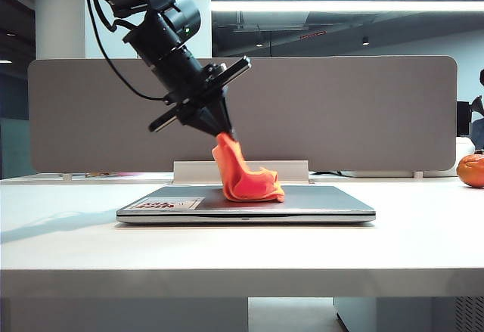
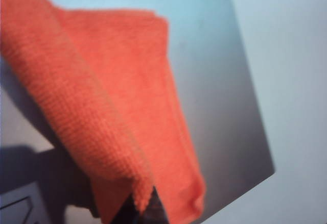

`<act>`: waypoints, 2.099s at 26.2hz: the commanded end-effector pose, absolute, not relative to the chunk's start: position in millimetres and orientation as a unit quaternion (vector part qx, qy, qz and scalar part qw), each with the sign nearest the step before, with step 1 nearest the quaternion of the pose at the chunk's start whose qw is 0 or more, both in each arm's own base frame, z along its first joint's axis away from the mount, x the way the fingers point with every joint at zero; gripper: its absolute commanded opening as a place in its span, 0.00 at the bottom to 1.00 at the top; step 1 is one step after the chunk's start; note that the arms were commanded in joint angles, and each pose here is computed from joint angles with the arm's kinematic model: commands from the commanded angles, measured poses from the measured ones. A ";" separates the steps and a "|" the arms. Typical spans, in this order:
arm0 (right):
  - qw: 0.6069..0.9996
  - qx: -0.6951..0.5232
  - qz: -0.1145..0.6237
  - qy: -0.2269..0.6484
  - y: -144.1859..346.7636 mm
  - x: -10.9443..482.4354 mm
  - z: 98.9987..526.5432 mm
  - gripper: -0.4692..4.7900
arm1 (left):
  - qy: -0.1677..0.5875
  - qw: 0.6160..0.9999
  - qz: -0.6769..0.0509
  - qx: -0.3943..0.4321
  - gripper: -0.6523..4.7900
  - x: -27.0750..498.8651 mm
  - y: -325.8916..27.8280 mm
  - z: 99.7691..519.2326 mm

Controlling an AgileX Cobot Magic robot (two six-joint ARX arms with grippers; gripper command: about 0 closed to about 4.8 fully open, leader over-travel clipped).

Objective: Pick up the orange rag and put it over the laptop.

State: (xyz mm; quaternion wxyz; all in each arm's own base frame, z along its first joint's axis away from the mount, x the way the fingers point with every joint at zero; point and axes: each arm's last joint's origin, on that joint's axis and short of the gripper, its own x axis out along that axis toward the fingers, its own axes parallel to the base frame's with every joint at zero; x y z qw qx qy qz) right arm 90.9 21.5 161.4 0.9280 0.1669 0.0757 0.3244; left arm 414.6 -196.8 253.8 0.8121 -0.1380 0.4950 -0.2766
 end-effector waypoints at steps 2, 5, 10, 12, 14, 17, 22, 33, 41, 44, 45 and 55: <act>0.929 0.164 0.325 0.070 21.5 91.0 161.7 0.08 | 0.511 0.820 -0.239 -0.097 0.11 412.5 -184.5 252.8; 0.929 0.164 0.325 0.070 21.4 91.0 161.7 0.08 | 0.513 0.830 -0.209 -0.072 0.11 412.7 -180.3 251.2; 0.929 0.164 0.325 0.070 21.5 91.0 161.7 0.08 | 0.513 0.844 -0.154 -0.010 0.11 412.6 -175.6 246.4; 0.929 0.164 0.325 0.070 21.5 91.0 161.7 0.08 | 0.525 0.837 -0.152 -0.008 0.13 412.9 -175.8 240.8; 0.929 0.164 0.325 0.070 21.5 91.0 161.7 0.08 | 0.536 0.831 -0.149 -0.005 0.23 413.1 -175.9 235.0; 0.929 0.164 0.325 0.070 21.5 91.0 161.7 0.08 | 0.552 0.821 -0.148 0.003 0.52 414.1 -176.4 225.0; 0.929 0.164 0.325 0.071 21.5 91.0 161.6 0.08 | 0.566 0.812 -0.140 0.013 0.64 413.2 -176.0 218.0; 0.929 0.164 0.325 0.070 21.5 91.0 161.7 0.08 | 0.533 0.835 -0.132 0.043 0.80 400.4 -165.0 257.2; 0.929 0.164 0.325 0.071 21.5 91.0 161.6 0.08 | 0.472 0.869 -0.143 0.039 0.49 375.7 -154.3 314.9; 0.929 0.164 0.325 0.071 21.5 91.0 161.6 0.08 | 0.469 0.871 -0.138 0.046 0.22 366.1 -149.7 327.1; 0.929 0.164 0.325 0.070 21.5 91.0 161.7 0.08 | 0.471 0.870 -0.137 0.051 0.18 363.3 -148.5 329.3; 0.929 0.164 0.325 0.070 21.5 91.0 161.7 0.08 | 0.467 0.874 -0.103 0.088 0.11 333.7 -127.2 360.9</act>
